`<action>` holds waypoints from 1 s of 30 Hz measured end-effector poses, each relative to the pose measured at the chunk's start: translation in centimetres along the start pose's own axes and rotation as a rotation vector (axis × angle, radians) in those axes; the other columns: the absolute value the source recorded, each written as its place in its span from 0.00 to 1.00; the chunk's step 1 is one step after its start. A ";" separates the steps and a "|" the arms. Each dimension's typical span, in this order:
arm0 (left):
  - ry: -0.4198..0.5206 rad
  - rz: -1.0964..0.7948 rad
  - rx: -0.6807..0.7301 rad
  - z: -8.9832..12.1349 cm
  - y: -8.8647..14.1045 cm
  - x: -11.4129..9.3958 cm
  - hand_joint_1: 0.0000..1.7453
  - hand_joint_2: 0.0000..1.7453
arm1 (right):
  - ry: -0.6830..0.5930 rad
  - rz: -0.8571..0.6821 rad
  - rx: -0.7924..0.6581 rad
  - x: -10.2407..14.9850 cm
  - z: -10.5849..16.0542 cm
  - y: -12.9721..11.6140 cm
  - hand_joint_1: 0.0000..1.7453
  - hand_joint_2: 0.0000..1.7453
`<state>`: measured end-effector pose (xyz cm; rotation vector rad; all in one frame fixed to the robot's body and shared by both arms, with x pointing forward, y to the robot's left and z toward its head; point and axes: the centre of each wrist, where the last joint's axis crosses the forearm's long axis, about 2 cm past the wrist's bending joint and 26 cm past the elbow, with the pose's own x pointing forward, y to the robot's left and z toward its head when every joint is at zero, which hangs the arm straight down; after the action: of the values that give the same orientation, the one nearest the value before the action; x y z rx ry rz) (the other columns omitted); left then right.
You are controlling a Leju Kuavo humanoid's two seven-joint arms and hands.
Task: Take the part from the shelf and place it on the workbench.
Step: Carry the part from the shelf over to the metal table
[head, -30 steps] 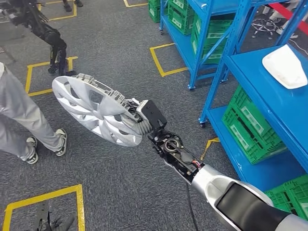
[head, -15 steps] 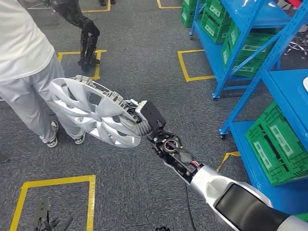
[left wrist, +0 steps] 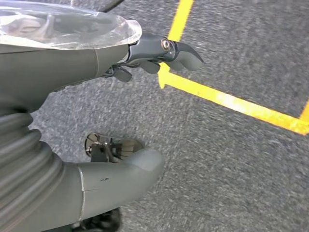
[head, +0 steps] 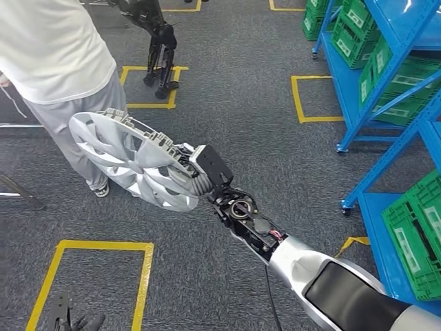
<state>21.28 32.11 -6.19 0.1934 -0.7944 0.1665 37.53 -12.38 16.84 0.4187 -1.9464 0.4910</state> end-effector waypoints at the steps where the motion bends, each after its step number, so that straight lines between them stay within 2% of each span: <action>1: 0.002 -0.001 0.000 0.0 0.0 -0.1 0.00 1.00 | 0.003 -0.001 0.000 -0.1 0.1 0.0 1.00 1.00; 30: -0.007 -0.043 0.028 0.1 -0.1 -0.1 0.00 1.00 | 0.023 0.004 -0.017 0.1 0.1 0.2 1.00 1.00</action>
<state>21.16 32.02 -6.23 0.2372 -0.7941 0.1363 37.24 -12.26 16.88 0.3969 -1.9285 0.4793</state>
